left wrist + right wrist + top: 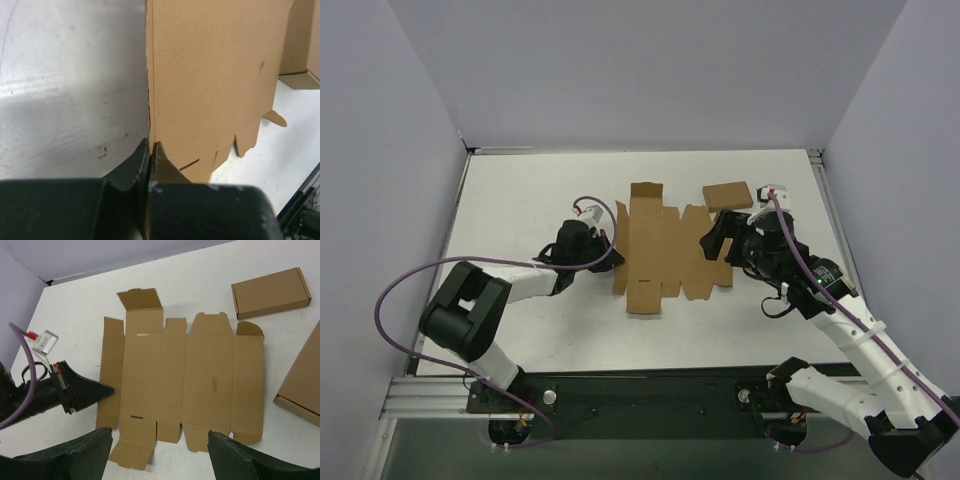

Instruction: Fold the paper box

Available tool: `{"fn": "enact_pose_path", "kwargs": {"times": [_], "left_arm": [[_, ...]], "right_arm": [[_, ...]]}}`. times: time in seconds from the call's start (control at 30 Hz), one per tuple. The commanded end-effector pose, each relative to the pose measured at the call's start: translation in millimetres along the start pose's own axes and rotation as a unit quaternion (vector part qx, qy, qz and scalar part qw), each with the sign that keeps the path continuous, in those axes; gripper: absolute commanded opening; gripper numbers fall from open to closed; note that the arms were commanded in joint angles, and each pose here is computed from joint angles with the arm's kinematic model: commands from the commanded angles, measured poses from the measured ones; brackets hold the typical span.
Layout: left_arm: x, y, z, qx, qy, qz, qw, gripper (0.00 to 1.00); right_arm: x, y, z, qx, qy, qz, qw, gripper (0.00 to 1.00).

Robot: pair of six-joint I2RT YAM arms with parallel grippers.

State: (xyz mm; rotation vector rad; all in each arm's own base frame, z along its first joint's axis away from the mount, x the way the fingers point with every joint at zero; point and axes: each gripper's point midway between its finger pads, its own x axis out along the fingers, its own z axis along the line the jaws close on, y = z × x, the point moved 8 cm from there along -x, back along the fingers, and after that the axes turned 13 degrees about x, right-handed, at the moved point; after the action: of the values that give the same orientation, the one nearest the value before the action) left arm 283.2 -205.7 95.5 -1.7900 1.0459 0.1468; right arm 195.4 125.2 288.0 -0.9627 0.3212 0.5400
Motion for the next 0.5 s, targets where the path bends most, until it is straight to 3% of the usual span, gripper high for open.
{"fn": "enact_pose_path", "kwargs": {"times": [0.0, 0.13, 0.2, 0.23, 0.3, 0.33, 0.4, 0.47], "left_arm": [[-31.6, -64.5, -32.1, 0.139, 0.049, -0.057, 0.987, 0.00], [-79.0, -106.0, -61.3, 0.186, 0.117, -0.048, 0.974, 0.00], [-103.1, -135.5, -78.2, 0.235, 0.165, -0.060, 0.956, 0.00], [-113.0, -133.4, -78.6, 0.237, 0.166, -0.025, 0.957, 0.00], [-132.8, -155.2, -84.2, 0.299, 0.170, -0.032, 0.939, 0.00], [-140.0, -147.5, -80.3, 0.295, 0.174, 0.007, 0.939, 0.00], [-151.8, -154.9, -81.3, 0.335, 0.192, 0.012, 0.922, 0.00], [-159.5, -153.1, -82.2, 0.339, 0.203, 0.020, 0.918, 0.00]], "right_arm": [[-13.4, -14.0, 18.1, -0.066, -0.069, 0.015, 0.995, 0.79], [-25.6, -27.9, 40.8, -0.116, -0.141, 0.025, 0.983, 0.79], [-32.1, -34.6, 50.0, -0.137, -0.170, 0.025, 0.976, 0.80], [-41.9, -44.7, 60.1, -0.155, -0.199, 0.015, 0.968, 0.81], [-49.8, -53.1, 68.7, -0.175, -0.222, 0.007, 0.959, 0.82], [-56.0, -57.3, 72.7, -0.191, -0.238, 0.002, 0.952, 0.82], [-70.7, -69.4, 84.1, -0.207, -0.268, -0.018, 0.941, 0.84], [-87.5, -78.6, 95.5, -0.234, -0.311, -0.030, 0.921, 0.85]]}}
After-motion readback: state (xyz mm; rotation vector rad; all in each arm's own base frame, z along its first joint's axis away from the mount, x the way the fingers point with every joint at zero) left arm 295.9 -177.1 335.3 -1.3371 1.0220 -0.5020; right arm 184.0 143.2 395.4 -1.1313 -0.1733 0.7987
